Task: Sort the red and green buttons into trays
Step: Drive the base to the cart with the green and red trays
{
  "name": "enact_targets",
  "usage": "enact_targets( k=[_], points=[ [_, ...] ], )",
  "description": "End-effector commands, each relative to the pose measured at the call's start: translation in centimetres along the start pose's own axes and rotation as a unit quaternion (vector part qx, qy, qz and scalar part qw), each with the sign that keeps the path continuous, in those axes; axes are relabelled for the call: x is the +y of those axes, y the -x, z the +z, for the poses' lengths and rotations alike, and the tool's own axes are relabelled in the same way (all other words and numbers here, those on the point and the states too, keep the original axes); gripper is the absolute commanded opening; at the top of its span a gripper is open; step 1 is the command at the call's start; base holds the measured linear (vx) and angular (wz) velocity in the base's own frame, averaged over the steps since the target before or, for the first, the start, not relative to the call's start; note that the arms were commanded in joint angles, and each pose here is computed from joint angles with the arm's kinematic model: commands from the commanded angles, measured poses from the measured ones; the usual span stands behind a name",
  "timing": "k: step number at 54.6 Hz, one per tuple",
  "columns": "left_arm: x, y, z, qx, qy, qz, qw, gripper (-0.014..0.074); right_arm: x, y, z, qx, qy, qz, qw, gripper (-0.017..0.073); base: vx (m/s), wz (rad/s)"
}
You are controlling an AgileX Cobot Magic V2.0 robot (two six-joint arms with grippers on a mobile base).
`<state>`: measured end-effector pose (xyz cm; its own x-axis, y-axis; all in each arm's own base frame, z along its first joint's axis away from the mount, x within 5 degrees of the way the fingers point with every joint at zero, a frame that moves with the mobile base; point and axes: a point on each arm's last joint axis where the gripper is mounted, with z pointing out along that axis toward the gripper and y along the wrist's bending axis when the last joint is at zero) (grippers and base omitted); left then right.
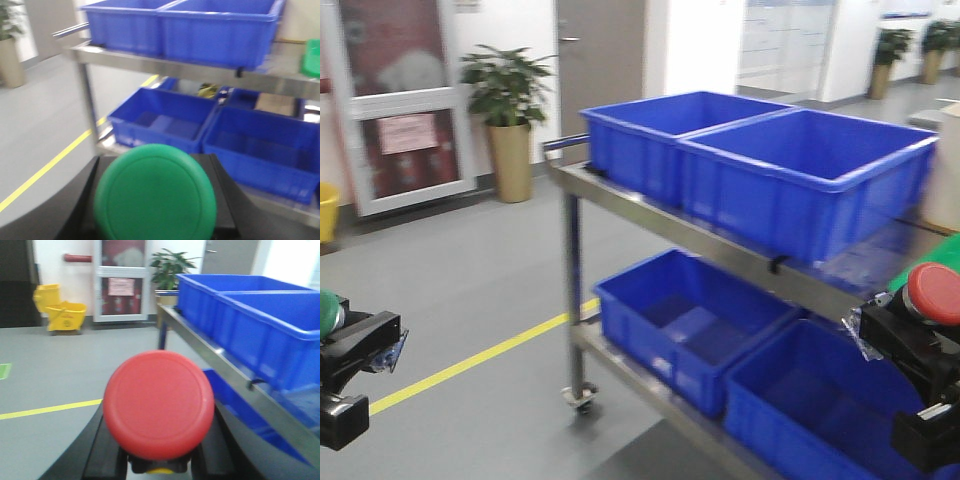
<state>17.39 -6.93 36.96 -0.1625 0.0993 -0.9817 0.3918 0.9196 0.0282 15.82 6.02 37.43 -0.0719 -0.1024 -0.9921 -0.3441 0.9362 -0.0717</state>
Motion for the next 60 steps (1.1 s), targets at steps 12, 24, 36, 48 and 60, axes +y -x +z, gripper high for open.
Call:
enact_targets(
  k=[12, 24, 36, 48, 60],
  points=[
    [0.21, 1.95, -0.58, -0.063, 0.010, -0.005, 0.998, -0.0003, 0.03, 2.12, -0.46, -0.065, 0.006, -0.007, 0.998, -0.0009, 0.29, -0.68],
    [0.21, 1.94, -0.58, -0.063, 0.010, -0.005, 0.998, -0.0003, 0.03, 2.12, -0.46, -0.065, 0.006, -0.007, 0.998, -0.0009, 0.25, -0.66],
    [0.21, 1.95, -0.58, -0.063, 0.010, -0.005, 0.998, -0.0003, 0.03, 2.12, -0.46, -0.065, 0.006, -0.007, 0.998, -0.0009, 0.23, -0.61],
    [0.21, 1.95, -0.58, -0.063, 0.010, -0.005, 0.998, -0.0003, 0.03, 2.12, -0.46, -0.065, 0.006, -0.007, 0.998, -0.0009, 0.21, -0.56],
    [0.21, 1.95, -0.58, -0.064, 0.010, -0.005, 0.998, -0.0003, 0.03, 2.12, -0.46, -0.065, 0.006, -0.007, 0.998, -0.0009, 0.20, -0.53]
  ],
)
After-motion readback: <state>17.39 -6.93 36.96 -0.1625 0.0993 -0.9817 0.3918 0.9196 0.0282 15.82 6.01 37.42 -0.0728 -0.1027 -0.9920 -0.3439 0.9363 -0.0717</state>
